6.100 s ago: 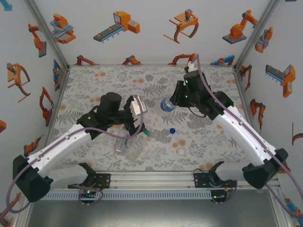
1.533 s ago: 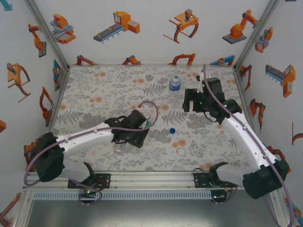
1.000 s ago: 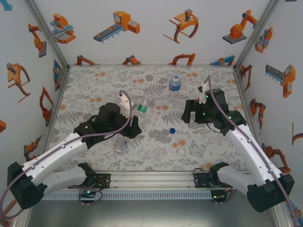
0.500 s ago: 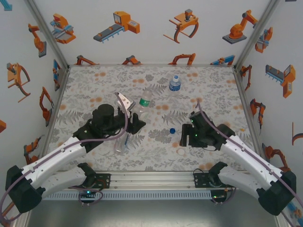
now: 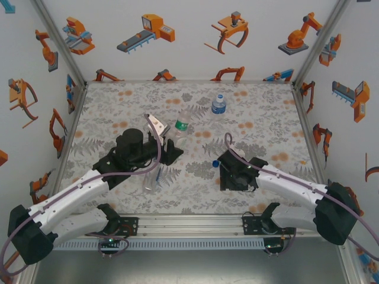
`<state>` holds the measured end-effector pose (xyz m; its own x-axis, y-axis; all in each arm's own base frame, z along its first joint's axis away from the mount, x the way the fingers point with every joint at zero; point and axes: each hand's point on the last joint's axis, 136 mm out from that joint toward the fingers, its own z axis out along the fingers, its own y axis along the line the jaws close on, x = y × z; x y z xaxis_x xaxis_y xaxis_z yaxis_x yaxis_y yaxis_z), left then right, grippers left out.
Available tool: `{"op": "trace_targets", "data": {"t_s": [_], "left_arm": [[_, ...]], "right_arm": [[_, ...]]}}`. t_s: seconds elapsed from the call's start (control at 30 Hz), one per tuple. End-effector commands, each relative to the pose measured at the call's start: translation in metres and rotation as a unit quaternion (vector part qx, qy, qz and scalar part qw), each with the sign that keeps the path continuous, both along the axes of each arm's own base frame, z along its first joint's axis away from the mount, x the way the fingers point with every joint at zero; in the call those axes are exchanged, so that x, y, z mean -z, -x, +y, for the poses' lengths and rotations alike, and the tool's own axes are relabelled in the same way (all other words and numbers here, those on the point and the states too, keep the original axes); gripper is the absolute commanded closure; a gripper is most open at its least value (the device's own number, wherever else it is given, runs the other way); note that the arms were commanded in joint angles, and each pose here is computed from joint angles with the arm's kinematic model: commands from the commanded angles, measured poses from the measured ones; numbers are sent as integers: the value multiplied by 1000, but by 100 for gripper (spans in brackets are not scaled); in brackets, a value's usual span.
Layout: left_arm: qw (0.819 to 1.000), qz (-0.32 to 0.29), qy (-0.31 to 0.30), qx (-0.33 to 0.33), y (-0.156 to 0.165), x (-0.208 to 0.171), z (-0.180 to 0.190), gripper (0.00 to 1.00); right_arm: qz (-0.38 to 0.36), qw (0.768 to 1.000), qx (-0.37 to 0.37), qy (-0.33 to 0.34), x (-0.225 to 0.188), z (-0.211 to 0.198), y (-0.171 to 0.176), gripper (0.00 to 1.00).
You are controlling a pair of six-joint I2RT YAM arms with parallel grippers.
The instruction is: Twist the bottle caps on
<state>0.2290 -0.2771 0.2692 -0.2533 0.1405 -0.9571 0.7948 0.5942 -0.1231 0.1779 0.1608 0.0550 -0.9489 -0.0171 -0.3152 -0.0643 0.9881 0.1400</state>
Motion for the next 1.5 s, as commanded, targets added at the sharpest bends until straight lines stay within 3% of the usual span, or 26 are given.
{"op": "trace_targets", "data": {"t_s": [0.0, 0.33, 0.6, 1.13, 1.33, 1.47], "left_arm": [[999, -27, 16, -8, -2, -21, 4, 100], [1000, -25, 15, -8, 0, -18, 6, 100], [1000, -24, 12, -10, 1, -17, 8, 100], [997, -35, 20, -66, 18, -24, 53, 100], [995, -43, 27, -83, 19, -25, 63, 100], [995, -42, 24, -82, 19, -24, 62, 100]], "right_arm": [[-16, 1000, 13, 2, 8, 2, -8, 47], [6, 1000, 18, 24, 29, 0, -6, 54], [2, 1000, 6, 24, 22, 9, -10, 59], [2, 995, -95, 19, 14, 105, -49, 60], [10, 994, -106, 30, 19, 113, -54, 59], [10, 993, -111, 33, 14, 115, -53, 53]]}}
